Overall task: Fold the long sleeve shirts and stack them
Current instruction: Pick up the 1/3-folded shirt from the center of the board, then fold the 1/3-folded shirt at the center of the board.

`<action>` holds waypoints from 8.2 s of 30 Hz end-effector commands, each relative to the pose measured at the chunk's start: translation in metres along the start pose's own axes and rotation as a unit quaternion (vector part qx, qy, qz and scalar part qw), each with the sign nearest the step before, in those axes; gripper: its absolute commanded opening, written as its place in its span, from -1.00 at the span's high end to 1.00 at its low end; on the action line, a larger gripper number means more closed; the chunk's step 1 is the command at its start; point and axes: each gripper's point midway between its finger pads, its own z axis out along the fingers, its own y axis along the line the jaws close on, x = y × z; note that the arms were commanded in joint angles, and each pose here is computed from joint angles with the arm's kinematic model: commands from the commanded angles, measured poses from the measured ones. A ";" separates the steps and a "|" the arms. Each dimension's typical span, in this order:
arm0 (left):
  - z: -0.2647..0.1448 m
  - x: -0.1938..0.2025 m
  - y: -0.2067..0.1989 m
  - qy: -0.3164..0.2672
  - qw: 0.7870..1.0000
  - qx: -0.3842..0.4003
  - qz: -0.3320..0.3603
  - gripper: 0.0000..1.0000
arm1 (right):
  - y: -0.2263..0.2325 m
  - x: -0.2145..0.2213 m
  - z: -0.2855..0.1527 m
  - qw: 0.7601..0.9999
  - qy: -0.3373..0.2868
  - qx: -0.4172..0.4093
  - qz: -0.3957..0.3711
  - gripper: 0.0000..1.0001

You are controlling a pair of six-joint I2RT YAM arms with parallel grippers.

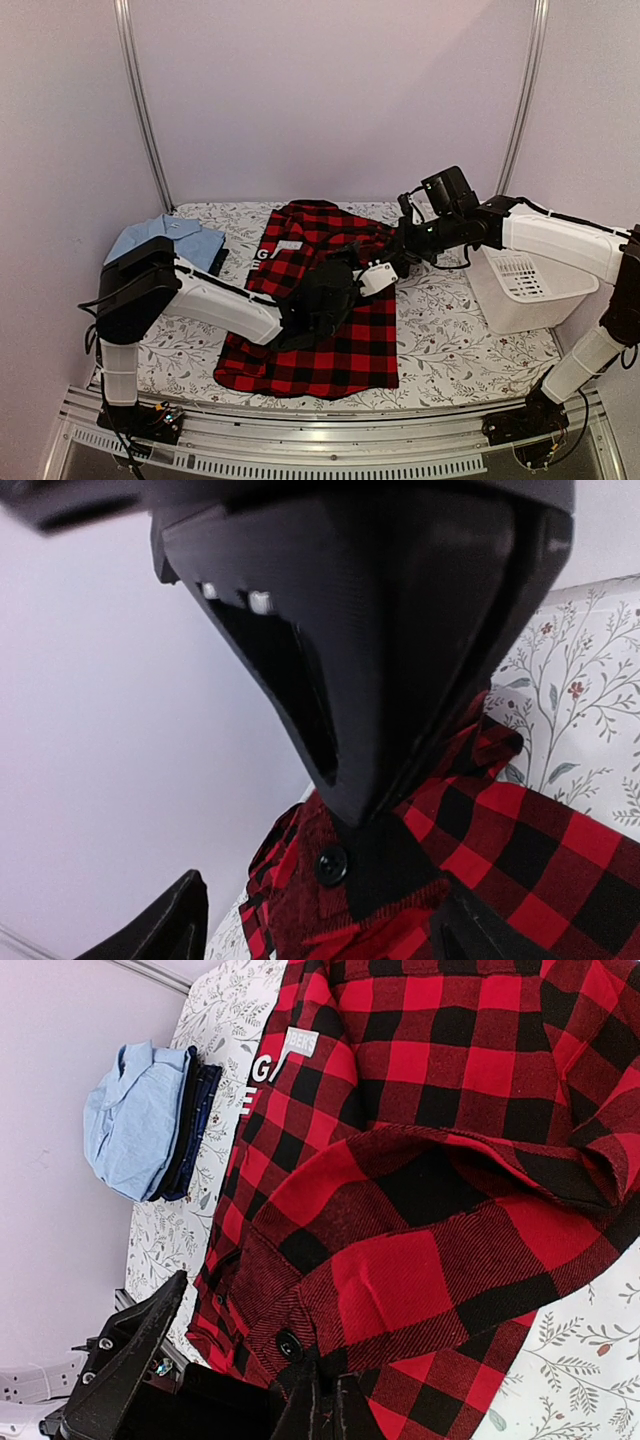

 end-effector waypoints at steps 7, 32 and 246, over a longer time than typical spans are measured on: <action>0.017 0.013 -0.004 0.009 1.000 -0.001 0.002 -0.35 | -0.001 0.010 -0.002 1.000 0.012 -0.005 0.001 0.92; 0.039 0.008 0.013 0.053 0.980 0.126 -0.146 1.00 | -0.006 -0.037 -0.037 0.992 -0.107 0.057 -0.030 -0.09; 0.097 0.058 0.395 -0.146 0.736 0.224 -0.622 1.00 | 0.009 0.212 0.069 0.936 0.296 0.013 -0.192 1.00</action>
